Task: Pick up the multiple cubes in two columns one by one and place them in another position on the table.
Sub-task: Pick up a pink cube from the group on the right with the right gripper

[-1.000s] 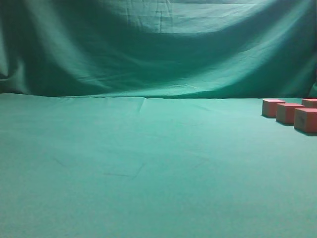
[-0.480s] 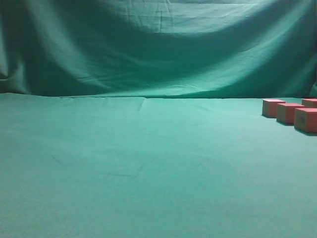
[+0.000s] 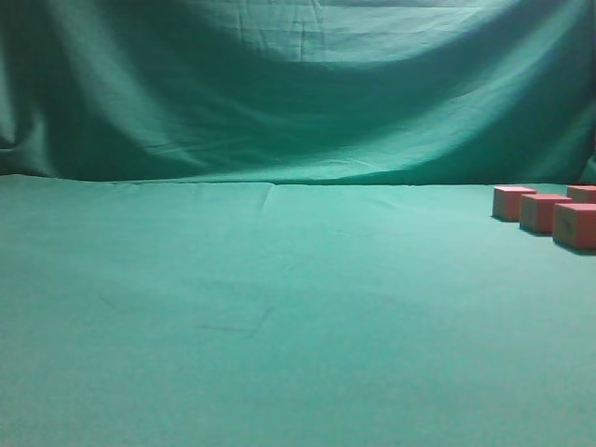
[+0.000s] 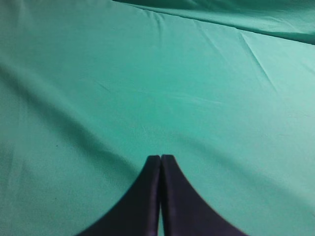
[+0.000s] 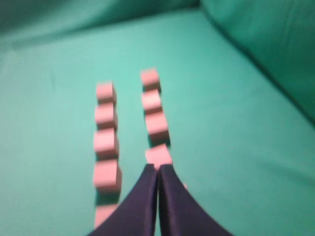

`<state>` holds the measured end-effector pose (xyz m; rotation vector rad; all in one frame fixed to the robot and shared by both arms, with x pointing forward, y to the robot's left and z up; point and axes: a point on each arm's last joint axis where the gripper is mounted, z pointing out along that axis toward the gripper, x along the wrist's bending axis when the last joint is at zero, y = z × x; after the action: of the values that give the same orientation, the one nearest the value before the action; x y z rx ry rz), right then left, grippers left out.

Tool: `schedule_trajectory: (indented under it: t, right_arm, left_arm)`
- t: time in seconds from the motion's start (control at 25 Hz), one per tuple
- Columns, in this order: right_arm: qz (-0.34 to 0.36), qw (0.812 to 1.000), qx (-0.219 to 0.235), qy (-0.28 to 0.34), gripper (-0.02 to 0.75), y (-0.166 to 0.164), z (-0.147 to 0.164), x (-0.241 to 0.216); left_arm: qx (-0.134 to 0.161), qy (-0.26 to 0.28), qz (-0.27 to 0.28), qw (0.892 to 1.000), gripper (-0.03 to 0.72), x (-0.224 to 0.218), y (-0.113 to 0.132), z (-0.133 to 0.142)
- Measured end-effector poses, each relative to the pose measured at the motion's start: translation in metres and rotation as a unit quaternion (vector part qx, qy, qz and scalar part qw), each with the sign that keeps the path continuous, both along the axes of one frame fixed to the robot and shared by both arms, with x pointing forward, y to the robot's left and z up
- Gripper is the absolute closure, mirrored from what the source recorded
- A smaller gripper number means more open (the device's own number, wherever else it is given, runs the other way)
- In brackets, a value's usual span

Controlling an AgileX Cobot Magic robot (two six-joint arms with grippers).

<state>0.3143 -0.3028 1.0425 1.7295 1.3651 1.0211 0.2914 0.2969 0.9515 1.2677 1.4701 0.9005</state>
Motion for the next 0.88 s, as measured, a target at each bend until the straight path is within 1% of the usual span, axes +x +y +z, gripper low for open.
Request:
schedule_trajectory:
  t: [0.08, 0.16, 0.24, 0.36, 0.52, 0.6, 0.68, 0.76, 0.88]
  right_arm:
    - [0.039, 0.997, -0.024, 0.062, 0.738, 0.003, 0.0, 0.01]
    - [0.098, 0.988, -0.057, 0.106, 0.738, 0.008, 0.0, 0.018]
    - [0.16, 0.972, -0.076, 0.155, 0.738, 0.016, -0.002, 0.027]
    - [0.212, 0.946, -0.076, 0.232, 0.738, 0.023, -0.013, 0.039]
    - [0.236, 0.921, -0.06, 0.305, 0.738, 0.032, -0.03, 0.053]
    - [0.239, 0.912, -0.048, 0.33, 0.738, 0.038, -0.038, 0.06]
    - [0.244, 0.904, -0.049, 0.347, 0.738, 0.044, -0.046, 0.067]
    - [0.242, 0.901, -0.054, 0.356, 0.738, 0.049, -0.051, 0.073]
    - [0.227, 0.901, -0.071, 0.362, 0.738, 0.051, -0.055, 0.088]
  left_arm:
    - [0.0, 0.0, 0.0, 1.0, 0.688, 0.0, 0.0, 0.0]
    - [0.0, 0.0, 0.0, 1.0, 0.688, 0.0, 0.0, 0.0]
    - [0.0, 0.0, 0.0, 1.0, 0.688, 0.0, 0.0, 0.0]
    - [0.0, 0.0, 0.0, 1.0, 0.688, 0.0, 0.0, 0.0]
    - [0.0, 0.0, 0.0, 1.0, 0.688, 0.0, 0.0, 0.0]
    - [0.0, 0.0, 0.0, 1.0, 0.688, 0.0, 0.0, 0.0]
    - [0.0, 0.0, 0.0, 1.0, 0.688, 0.0, 0.0, 0.0]
    - [0.0, 0.0, 0.0, 1.0, 0.688, 0.0, 0.0, 0.0]
    - [0.0, 0.0, 0.0, 1.0, 0.688, 0.0, 0.0, 0.0]
